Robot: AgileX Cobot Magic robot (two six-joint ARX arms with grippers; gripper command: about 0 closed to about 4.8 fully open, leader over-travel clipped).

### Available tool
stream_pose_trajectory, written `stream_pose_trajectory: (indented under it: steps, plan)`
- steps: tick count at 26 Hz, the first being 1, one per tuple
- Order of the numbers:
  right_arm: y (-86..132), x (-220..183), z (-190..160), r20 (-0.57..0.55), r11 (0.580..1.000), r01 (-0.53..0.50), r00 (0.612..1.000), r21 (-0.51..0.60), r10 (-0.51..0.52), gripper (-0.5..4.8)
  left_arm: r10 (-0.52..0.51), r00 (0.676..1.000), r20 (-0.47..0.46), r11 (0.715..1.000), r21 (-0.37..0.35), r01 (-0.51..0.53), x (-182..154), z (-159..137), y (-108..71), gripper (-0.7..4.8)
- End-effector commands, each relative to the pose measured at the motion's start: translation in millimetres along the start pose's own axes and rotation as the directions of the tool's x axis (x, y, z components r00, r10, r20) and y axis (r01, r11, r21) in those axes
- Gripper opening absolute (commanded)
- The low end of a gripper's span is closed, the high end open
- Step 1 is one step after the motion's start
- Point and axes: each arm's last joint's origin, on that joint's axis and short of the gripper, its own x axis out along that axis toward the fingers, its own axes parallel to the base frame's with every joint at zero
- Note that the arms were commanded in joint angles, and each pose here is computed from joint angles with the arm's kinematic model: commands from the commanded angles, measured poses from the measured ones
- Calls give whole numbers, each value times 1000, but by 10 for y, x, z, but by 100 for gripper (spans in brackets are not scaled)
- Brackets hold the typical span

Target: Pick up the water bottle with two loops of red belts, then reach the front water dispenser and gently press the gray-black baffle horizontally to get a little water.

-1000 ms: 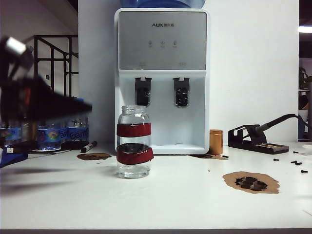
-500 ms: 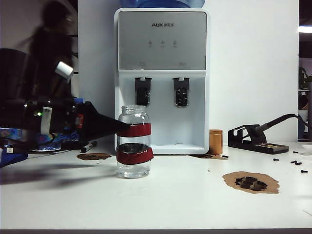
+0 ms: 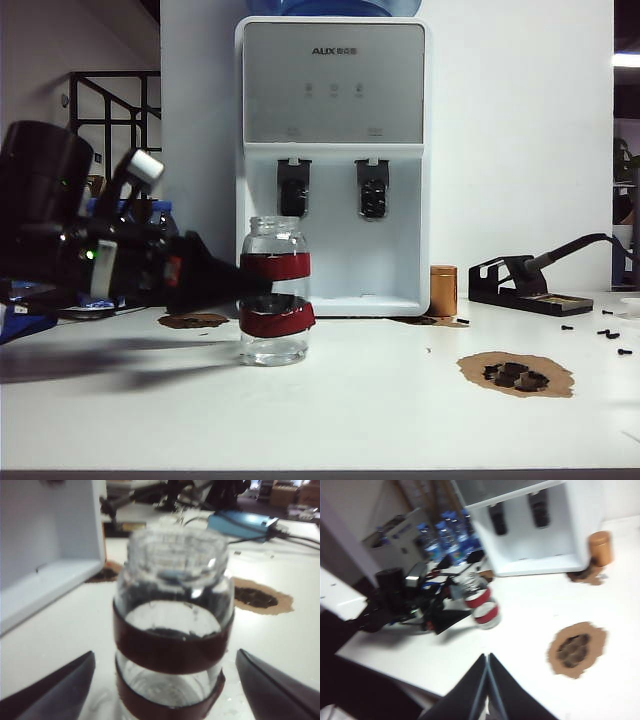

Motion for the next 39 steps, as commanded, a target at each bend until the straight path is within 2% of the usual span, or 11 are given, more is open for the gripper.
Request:
stream_pose_trajectory:
  steps: [1, 11, 12, 13, 14, 16, 19, 25, 31, 34, 39]
  plan:
    - [30, -49, 50, 32, 999, 28, 999, -33, -27, -3, 2, 1000, -18, 1000, -5, -2, 87, -79, -33, 479]
    - [24, -56, 77, 67, 996, 77, 995, -48, -73, -3, 63, 998, -9, 997, 41, -62, 364, -42, 59, 479]
    - [27, -57, 85, 74, 996, 75, 995, -43, -71, -3, 65, 998, -6, 997, 46, -65, 381, -27, 63, 431]
    - [28, -59, 87, 76, 996, 74, 995, -40, -71, -3, 68, 998, -7, 997, 46, -67, 384, -27, 61, 320]
    - [36, -68, 97, 82, 997, 72, 994, -35, -69, -3, 75, 997, -8, 996, 46, -74, 389, -26, 59, 79]
    - [53, -77, 132, 112, 998, 53, 992, -37, -48, -3, 86, 996, -10, 995, 46, -85, 387, -27, 63, -5]
    - [78, -75, 215, 167, 1000, 16, 986, -24, -12, -3, 129, 992, 5, 990, 66, -129, 387, -3, 78, -5]
    - [41, 44, 322, 113, 1000, 9, 994, -3, -8, -3, 217, 975, 38, 971, 99, -220, 455, 136, 180, -5]
    - [-6, 157, 392, 79, 1000, 18, 997, -21, -16, -3, 298, 954, 15, 950, 87, -299, 637, 477, 483, -5]
    - [-21, 202, 438, 84, 1000, 16, 996, -23, -14, -3, 308, 951, 38, 945, 100, -310, 677, 605, 550, -5]
    - [-29, 232, 484, 103, 999, 16, 995, -33, -12, -3, 354, 935, -14, 933, 74, -352, 763, 771, 685, -5]
